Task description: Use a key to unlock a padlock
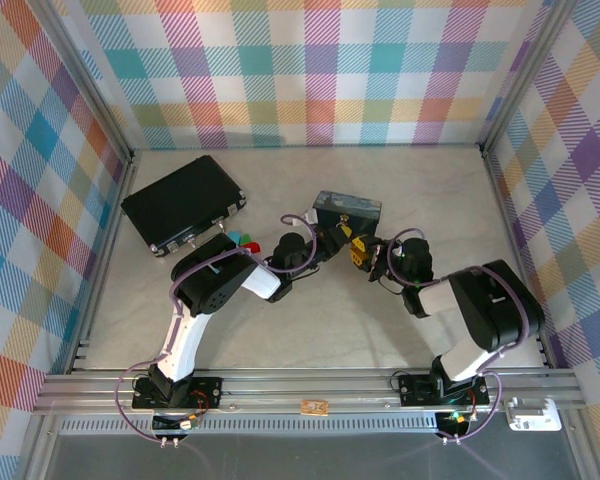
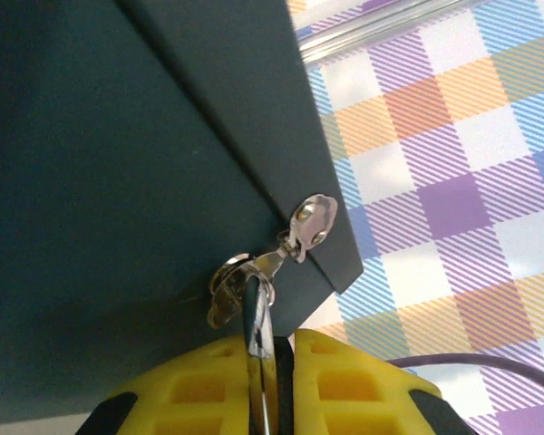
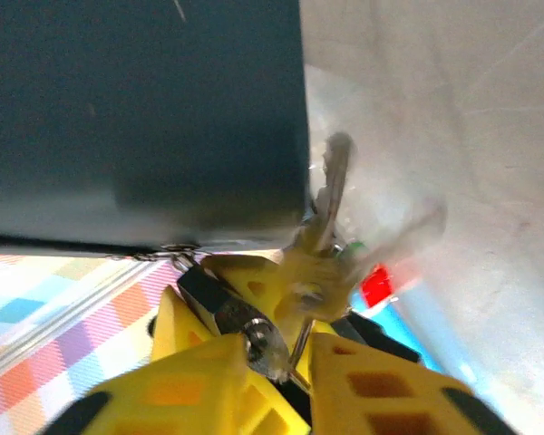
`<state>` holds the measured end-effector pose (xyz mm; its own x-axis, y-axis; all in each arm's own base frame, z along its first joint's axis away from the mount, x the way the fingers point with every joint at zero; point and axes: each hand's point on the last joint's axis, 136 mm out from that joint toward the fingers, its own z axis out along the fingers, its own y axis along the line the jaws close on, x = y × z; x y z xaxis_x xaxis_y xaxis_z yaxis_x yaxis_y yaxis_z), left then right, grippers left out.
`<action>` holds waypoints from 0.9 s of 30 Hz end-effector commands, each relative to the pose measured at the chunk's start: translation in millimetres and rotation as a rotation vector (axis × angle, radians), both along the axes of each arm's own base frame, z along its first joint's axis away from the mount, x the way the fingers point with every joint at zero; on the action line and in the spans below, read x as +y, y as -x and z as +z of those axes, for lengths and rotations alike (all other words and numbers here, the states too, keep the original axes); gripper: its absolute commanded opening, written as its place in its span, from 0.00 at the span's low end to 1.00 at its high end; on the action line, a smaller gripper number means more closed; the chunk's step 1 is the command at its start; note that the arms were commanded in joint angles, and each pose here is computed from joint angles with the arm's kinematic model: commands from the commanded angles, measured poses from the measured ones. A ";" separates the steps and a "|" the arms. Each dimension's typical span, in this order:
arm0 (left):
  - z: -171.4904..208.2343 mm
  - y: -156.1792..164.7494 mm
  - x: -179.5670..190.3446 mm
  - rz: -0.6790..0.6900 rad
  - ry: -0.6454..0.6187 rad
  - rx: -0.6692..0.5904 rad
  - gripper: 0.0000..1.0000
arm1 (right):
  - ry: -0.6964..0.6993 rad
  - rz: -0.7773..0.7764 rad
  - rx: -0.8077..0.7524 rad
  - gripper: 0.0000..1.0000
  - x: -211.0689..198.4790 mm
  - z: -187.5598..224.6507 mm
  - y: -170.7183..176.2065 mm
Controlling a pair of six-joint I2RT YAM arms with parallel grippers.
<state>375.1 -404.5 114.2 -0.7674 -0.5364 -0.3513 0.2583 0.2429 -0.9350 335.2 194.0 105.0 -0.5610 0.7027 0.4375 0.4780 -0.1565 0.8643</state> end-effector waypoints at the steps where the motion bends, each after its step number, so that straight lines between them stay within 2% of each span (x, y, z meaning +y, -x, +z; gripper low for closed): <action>1: -13.4 15.7 -7.3 -0.046 -0.083 0.069 0.00 | 0.198 0.067 -0.139 0.39 -3.3 14.9 8.7; 6: -16.0 12.6 -3.5 -0.018 -0.135 0.116 0.00 | 0.503 0.046 -0.162 0.51 -37.8 14.5 32.2; 11: -26.0 12.1 -3.8 -0.014 -0.173 0.164 0.00 | 0.800 0.021 -0.262 0.59 -74.6 34.1 49.3; 15: -39.8 13.2 0.1 -0.005 -0.237 0.215 0.00 | 1.014 0.070 -0.373 0.65 -90.3 53.1 57.3; 18: -46.1 15.2 5.0 0.004 -0.285 0.249 0.02 | 1.112 0.140 -0.435 0.67 -92.0 57.7 62.0; 21: -44.7 17.5 10.7 0.013 -0.316 0.260 0.17 | 1.146 0.252 -0.518 0.67 -80.2 57.8 64.8; 24: -36.2 21.0 16.3 0.019 -0.323 0.255 0.32 | 1.122 0.372 -0.573 0.66 -62.4 55.2 66.9; 26: -29.2 24.7 20.8 0.021 -0.324 0.250 0.47 | 1.107 0.434 -0.591 0.64 -52.3 52.0 67.2; 27: -24.6 25.7 24.3 0.026 -0.322 0.246 0.51 | 1.104 0.463 -0.605 0.63 -46.8 52.0 66.9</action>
<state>354.5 -384.9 65.5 -0.8470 -0.4478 -0.2866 -0.0006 0.5399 -0.8417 271.6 128.1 147.3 -0.7171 0.3645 -0.5940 -0.0511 0.8225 0.5665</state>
